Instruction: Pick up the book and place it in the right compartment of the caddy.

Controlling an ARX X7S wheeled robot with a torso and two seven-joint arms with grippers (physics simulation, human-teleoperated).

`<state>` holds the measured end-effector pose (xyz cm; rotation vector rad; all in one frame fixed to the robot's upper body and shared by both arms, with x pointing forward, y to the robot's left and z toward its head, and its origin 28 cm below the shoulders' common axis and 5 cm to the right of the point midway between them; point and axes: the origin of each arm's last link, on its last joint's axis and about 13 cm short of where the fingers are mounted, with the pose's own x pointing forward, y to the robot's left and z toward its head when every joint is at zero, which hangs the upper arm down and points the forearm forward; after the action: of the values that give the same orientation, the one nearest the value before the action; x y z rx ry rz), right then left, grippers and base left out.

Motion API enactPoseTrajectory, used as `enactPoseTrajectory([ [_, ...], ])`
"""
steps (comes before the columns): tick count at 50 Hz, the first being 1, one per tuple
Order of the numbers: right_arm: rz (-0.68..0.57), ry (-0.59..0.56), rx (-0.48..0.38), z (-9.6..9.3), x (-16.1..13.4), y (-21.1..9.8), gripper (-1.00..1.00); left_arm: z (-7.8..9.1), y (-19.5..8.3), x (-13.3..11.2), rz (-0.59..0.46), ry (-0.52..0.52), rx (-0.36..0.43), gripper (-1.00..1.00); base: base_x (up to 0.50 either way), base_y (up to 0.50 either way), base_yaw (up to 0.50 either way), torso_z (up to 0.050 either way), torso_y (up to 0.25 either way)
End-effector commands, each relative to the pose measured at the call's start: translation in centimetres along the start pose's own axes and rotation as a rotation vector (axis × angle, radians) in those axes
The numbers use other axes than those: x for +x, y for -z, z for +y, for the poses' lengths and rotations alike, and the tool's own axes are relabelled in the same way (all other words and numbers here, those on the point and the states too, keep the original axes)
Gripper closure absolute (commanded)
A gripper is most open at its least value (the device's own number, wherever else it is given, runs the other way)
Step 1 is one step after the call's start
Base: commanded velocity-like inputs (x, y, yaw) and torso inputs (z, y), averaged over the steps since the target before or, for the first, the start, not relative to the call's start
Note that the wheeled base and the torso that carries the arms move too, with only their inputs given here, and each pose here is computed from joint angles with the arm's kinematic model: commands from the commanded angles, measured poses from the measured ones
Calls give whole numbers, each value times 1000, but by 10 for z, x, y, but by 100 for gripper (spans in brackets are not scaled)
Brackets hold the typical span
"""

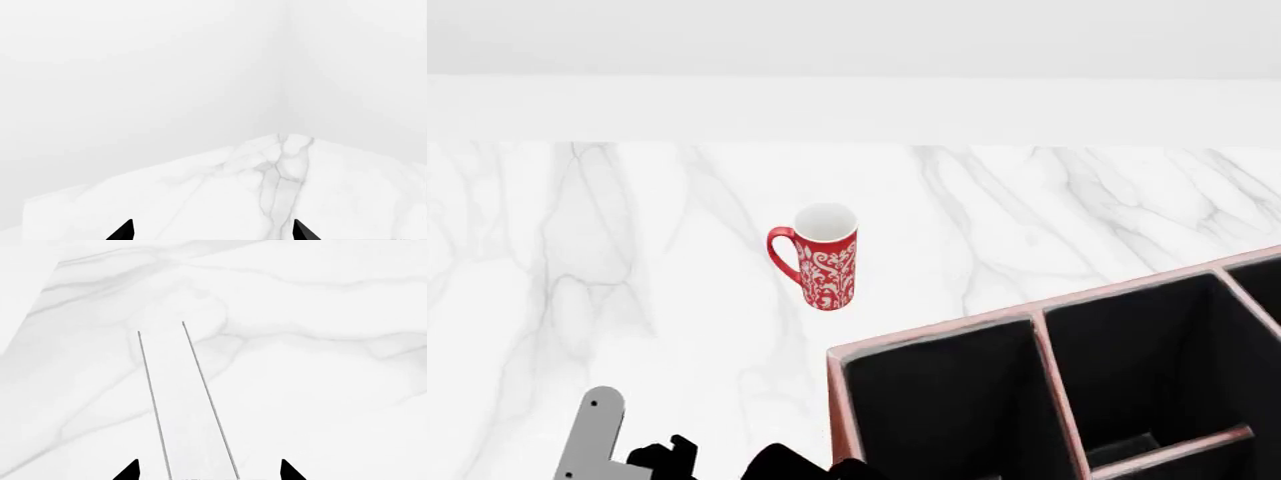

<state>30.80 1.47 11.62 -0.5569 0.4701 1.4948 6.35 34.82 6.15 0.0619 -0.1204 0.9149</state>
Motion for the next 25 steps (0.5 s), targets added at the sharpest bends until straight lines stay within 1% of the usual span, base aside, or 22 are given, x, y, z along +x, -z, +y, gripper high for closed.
enactPoseTrajectory([
  [1, 18, -80, 11, 5, 9, 8, -100, 0, 1, 0, 1, 2, 2, -100, 0, 0, 0, 0, 0],
  [5, 25, -102, 9, 7, 10, 11, -100, 0, 0, 0, -1, 1, 1, -100, 0, 0, 0, 0, 0],
  [9, 20, -86, 16, 5, 11, 13, -100, 0, 0, 0, -2, 2, 2, -100, 0, 0, 0, 0, 0],
  [10, 19, -83, 19, 4, 11, 14, 100, 0, 0, 0, -2, 2, 3, -100, 0, 0, 0, 0, 0],
  [25, -3, -43, 32, 2, 12, 15, 100, 0, -1, 0, -3, 5, 3, -100, 0, 0, 0, 0, 0],
])
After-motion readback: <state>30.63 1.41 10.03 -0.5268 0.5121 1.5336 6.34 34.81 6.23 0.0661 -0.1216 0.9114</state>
